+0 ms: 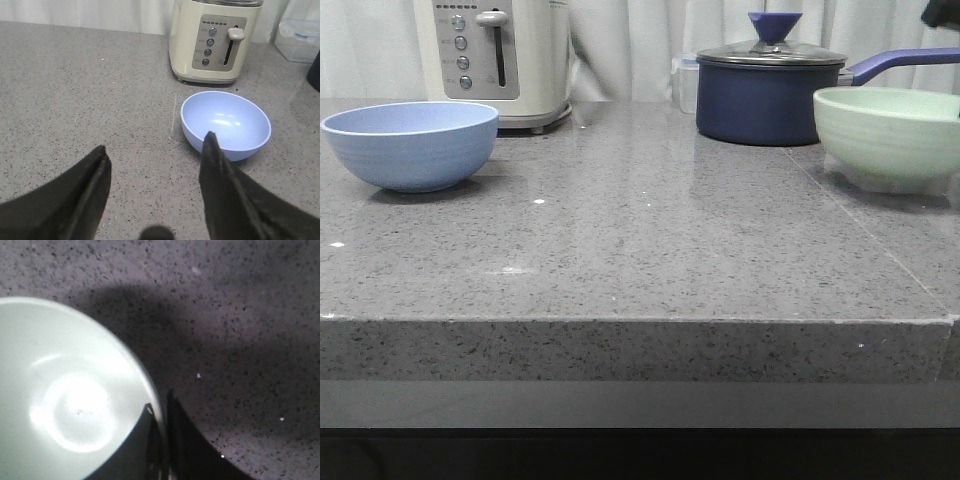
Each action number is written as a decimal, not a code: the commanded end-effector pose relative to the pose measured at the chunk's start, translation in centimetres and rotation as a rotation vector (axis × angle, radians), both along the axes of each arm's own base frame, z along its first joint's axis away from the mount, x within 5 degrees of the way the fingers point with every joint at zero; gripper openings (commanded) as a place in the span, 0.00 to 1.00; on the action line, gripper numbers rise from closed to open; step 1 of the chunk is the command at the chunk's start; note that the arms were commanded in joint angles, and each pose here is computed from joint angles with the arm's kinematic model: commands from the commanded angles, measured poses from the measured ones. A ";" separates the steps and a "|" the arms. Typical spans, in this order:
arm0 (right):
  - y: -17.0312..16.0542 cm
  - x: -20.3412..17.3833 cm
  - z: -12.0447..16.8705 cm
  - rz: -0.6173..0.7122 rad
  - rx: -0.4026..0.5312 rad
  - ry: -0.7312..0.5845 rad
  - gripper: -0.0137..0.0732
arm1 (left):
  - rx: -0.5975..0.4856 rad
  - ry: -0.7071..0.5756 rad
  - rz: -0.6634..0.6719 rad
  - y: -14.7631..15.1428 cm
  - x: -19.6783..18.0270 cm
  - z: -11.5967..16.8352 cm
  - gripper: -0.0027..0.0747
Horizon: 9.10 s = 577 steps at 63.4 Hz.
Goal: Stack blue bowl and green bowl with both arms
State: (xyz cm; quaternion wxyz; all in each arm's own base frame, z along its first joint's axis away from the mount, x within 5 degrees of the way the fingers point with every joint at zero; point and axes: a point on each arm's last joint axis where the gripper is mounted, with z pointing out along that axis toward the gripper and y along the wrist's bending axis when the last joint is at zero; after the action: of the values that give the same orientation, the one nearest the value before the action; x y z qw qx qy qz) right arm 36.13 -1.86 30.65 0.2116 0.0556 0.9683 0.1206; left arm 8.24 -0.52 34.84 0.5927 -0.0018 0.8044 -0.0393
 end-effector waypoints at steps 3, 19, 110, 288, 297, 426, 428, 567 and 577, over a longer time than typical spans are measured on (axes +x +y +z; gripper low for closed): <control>1.5 -0.4 4.7 0.072 -0.015 -0.128 0.09 | -0.012 -0.084 0.000 0.0 0.2 1.4 0.53; 10.1 -0.5 6.3 0.284 -0.047 -0.243 0.10 | -0.012 -0.084 0.000 0.0 0.2 1.4 0.53; 14.9 -5.1 8.7 0.420 -0.123 -0.429 0.47 | -0.010 -0.060 0.001 0.0 0.2 1.2 0.53; 15.7 -6.0 -1.1 0.610 -0.097 -0.387 0.08 | 0.196 0.612 -0.224 -5.5 27.0 -0.7 0.53; 15.7 -6.0 -1.1 0.610 -0.097 -0.387 0.08 | 0.198 0.652 -0.227 -5.7 28.3 -2.5 0.53; 15.7 -6.0 -1.1 0.610 -0.097 -0.387 0.08 | 0.179 0.472 -0.638 -23.1 26.7 2.0 0.01; 15.7 -6.0 -1.1 0.610 -0.097 -0.387 0.08 | 0.179 0.472 -0.638 -23.1 26.7 2.0 0.01; 15.7 -6.0 -1.1 0.610 -0.097 -0.387 0.08 | 0.189 0.374 -0.344 -7.3 6.7 4.3 0.47; 15.7 -6.0 -1.1 0.610 -0.097 -0.387 0.08 | 0.164 0.324 -0.350 -5.9 4.4 2.7 0.47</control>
State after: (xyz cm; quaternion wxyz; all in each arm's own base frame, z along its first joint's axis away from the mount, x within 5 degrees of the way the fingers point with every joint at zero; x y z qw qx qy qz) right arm 29.98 13.93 27.29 0.2974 -0.2762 0.9036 0.1368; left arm 13.63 -6.92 36.91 0.3840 0.1870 0.9026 -0.0533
